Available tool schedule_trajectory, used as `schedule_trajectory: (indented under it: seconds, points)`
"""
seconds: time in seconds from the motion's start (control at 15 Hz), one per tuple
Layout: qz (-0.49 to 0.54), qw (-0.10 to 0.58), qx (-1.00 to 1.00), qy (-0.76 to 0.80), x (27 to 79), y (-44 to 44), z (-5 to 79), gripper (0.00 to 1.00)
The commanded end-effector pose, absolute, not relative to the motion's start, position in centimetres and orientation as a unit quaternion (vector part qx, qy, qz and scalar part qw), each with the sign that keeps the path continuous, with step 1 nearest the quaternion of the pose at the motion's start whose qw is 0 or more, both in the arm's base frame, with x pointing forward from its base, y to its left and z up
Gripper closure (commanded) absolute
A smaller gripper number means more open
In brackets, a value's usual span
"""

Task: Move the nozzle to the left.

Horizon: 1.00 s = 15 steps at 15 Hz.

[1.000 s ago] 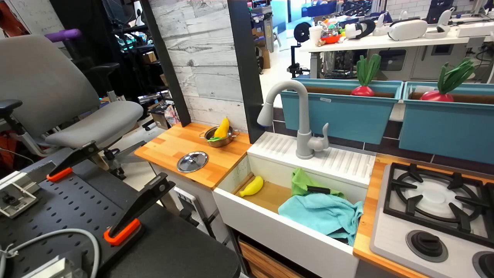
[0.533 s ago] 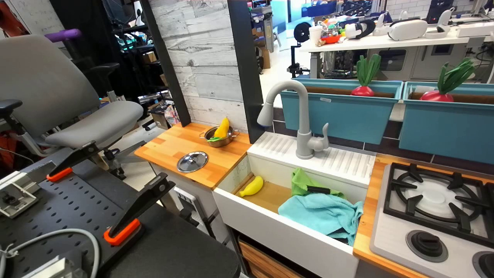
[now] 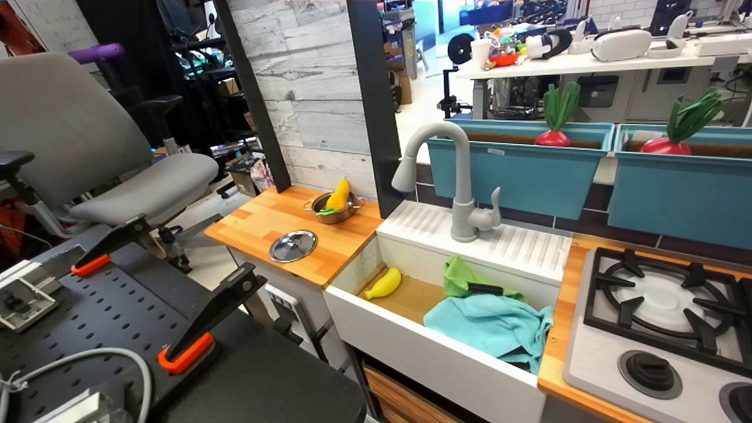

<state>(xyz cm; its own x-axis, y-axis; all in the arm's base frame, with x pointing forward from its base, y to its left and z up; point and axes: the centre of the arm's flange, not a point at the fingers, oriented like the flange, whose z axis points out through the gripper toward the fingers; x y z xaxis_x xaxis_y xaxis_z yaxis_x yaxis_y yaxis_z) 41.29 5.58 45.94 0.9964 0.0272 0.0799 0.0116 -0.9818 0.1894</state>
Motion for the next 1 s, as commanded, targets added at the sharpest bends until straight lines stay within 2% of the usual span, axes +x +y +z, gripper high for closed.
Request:
schedule_trajectory:
  seconds: [0.0,0.47,0.8,0.87,0.93]
  points:
    - [0.067,0.101,0.993,-0.012,43.7,1.8,44.4,0.0]
    - [0.11,0.044,0.989,-0.087,45.6,-7.6,41.1,0.0]
    - [0.104,0.032,0.979,-0.174,47.7,-15.4,36.3,0.0]
    - [0.094,0.026,0.977,-0.191,47.8,-16.7,35.4,0.0]
    - [0.096,0.039,0.979,-0.173,45.8,-14.4,36.9,0.0]
